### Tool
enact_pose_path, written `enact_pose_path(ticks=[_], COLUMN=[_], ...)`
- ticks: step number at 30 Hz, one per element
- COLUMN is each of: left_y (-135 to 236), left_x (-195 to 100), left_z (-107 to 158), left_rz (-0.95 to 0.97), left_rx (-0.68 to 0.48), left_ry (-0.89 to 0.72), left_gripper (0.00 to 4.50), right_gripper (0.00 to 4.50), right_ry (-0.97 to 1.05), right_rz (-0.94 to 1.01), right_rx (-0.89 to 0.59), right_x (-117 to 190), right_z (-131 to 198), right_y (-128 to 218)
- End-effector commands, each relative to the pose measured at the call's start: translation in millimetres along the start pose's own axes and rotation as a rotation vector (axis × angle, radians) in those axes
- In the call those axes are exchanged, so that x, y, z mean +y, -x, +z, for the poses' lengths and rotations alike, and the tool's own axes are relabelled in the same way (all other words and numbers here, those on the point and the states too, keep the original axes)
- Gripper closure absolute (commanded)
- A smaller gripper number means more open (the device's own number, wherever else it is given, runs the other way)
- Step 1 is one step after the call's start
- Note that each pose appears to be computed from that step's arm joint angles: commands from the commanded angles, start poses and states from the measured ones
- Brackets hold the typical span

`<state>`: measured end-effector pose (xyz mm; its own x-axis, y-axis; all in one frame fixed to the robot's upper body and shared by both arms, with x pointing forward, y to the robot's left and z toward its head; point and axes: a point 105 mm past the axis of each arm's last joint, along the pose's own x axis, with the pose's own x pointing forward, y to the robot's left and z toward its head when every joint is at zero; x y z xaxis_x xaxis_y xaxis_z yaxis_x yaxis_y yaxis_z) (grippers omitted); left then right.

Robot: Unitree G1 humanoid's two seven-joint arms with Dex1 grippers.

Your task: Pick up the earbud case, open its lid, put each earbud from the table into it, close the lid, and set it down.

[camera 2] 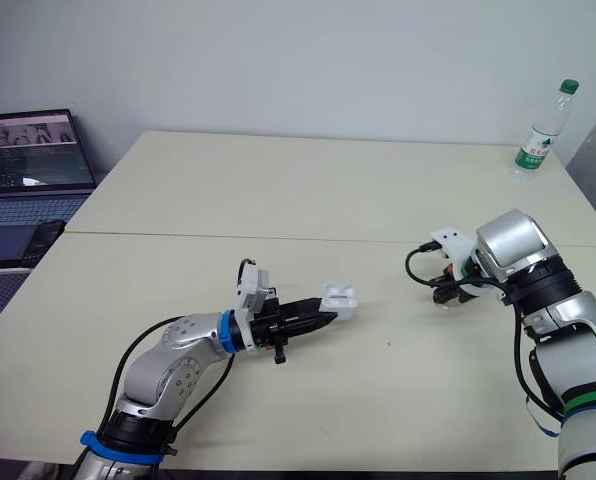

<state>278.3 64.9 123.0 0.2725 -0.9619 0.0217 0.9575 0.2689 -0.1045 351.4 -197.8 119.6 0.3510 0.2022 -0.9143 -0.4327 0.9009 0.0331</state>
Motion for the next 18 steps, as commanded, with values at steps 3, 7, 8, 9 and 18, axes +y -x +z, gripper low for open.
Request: enact_pose_path(ticks=[3,7,8,9,18], left_y=[-1.6,-2.8,-2.9,-3.4,-21.9], left_x=[-2.0,-0.5,0.1,1.6,19.4], left_z=[10.9,15.0,16.0,18.5,50.9], left_rz=[-0.016,-0.005,-0.001,0.01,0.173], left_rx=[-0.038,-0.059,-0.065,-0.08,-0.291], left_ry=[-0.034,-0.026,-0.025,-0.016,0.053], left_gripper=[3.7,3.7,3.7,3.7,3.7], right_gripper=[4.09,4.09,4.09,4.09,4.09], right_ry=[0.178,0.359,0.366,0.39,0.109], right_rz=[0.119,0.173,0.173,0.183,0.268], right_rx=[-0.146,-0.309,-0.332,-0.387,-1.15], right_x=[26.5,42.8,43.3,46.3,69.6], right_z=[23.0,38.0,40.1,45.8,120.4], right_y=[28.9,56.1,59.8,66.2,148.3])
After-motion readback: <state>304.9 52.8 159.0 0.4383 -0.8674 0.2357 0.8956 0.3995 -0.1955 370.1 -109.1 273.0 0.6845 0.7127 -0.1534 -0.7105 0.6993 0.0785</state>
